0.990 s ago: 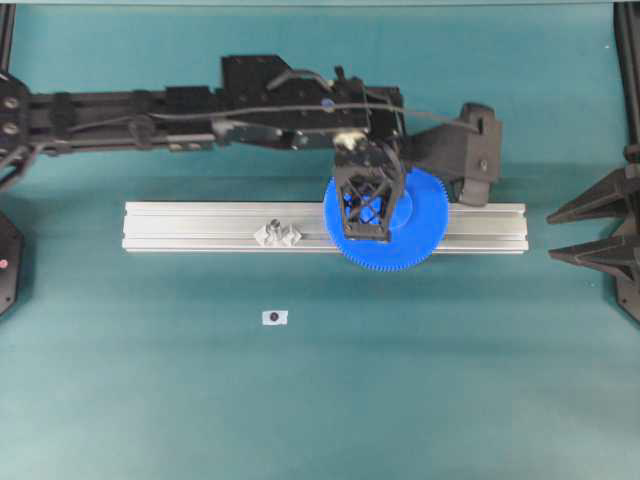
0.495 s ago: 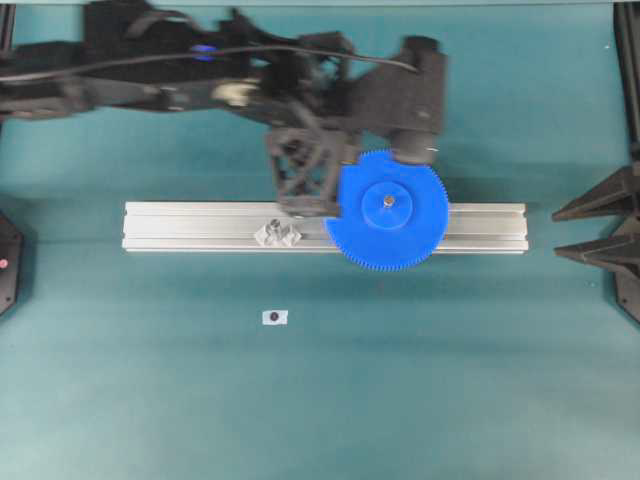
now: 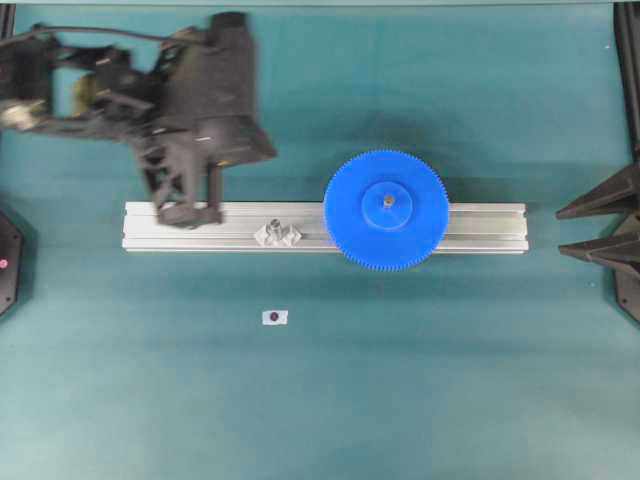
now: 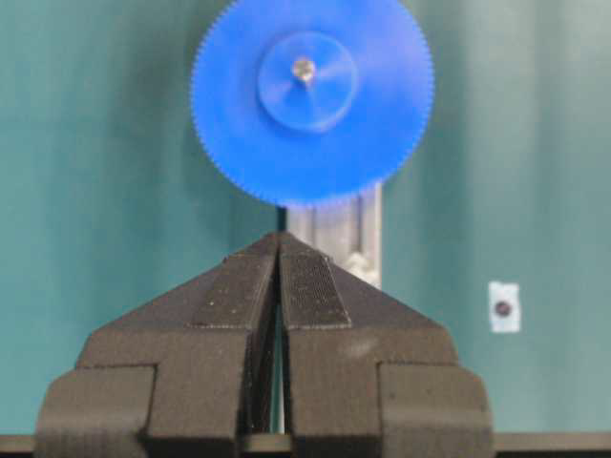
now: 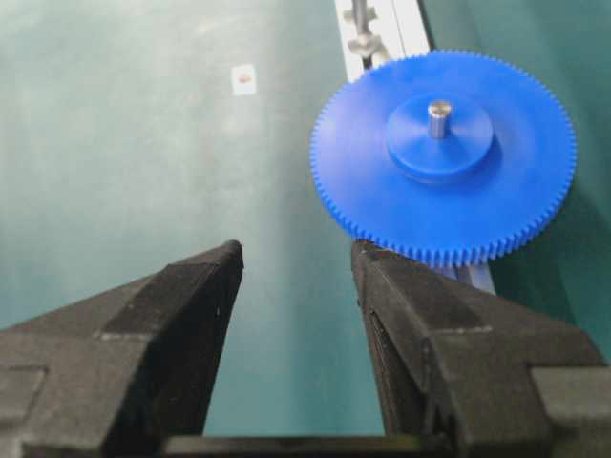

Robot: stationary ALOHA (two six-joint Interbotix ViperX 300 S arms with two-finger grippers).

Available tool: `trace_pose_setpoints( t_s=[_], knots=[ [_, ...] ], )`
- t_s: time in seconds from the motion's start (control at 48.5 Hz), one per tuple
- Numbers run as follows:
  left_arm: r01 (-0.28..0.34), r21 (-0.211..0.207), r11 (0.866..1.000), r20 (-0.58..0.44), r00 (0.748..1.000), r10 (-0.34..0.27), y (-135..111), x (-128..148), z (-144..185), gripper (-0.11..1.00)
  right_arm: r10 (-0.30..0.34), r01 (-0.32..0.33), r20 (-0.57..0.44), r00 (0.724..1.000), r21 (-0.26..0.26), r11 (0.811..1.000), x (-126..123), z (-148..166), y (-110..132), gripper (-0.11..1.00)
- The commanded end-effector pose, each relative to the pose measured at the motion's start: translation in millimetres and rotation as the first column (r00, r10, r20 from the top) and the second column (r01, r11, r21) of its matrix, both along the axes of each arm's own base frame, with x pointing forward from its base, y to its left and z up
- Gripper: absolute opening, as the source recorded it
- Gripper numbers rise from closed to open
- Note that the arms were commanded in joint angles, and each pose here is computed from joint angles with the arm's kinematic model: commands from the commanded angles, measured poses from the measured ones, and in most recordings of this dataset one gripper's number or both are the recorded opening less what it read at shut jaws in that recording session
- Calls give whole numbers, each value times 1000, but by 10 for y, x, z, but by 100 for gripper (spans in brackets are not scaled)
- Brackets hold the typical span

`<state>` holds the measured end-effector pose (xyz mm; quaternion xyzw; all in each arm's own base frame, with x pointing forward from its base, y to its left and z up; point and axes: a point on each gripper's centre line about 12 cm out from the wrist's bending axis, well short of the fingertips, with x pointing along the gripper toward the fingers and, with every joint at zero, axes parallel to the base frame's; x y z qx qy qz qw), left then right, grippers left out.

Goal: Insert the large gear onto the shaft.

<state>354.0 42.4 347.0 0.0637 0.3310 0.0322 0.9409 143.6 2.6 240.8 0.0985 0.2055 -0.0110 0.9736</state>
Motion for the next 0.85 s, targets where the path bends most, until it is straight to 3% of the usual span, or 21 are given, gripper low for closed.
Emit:
trace_pose_setpoints(
  t_s=[0.0, 0.144, 0.351, 0.578, 0.825],
  knots=[
    [5, 4, 1000, 85, 996, -5, -47, -130, 120, -1, -4, 4, 20, 1000, 4, 1000, 20, 79, -3, 58],
    [-11, -21, 1000, 126, 992, 13, -60, -233, 9, -1, -5, 5, 18, 1000, 6, 1000, 20, 68, -3, 58],
    [-42, -94, 995, 247, 967, 65, -85, -388, 10, -1, -5, 5, 18, 1000, 6, 1000, 20, 68, -3, 58],
    [-13, -94, 996, 341, 939, 44, -168, -587, -37, -1, -5, 5, 11, 1000, 6, 1000, 15, 28, -3, 58],
    [3, -102, 995, 340, 940, 32, -227, -641, -111, -1, -5, 5, 15, 1000, 6, 1000, 17, 24, -3, 58]
  ],
)
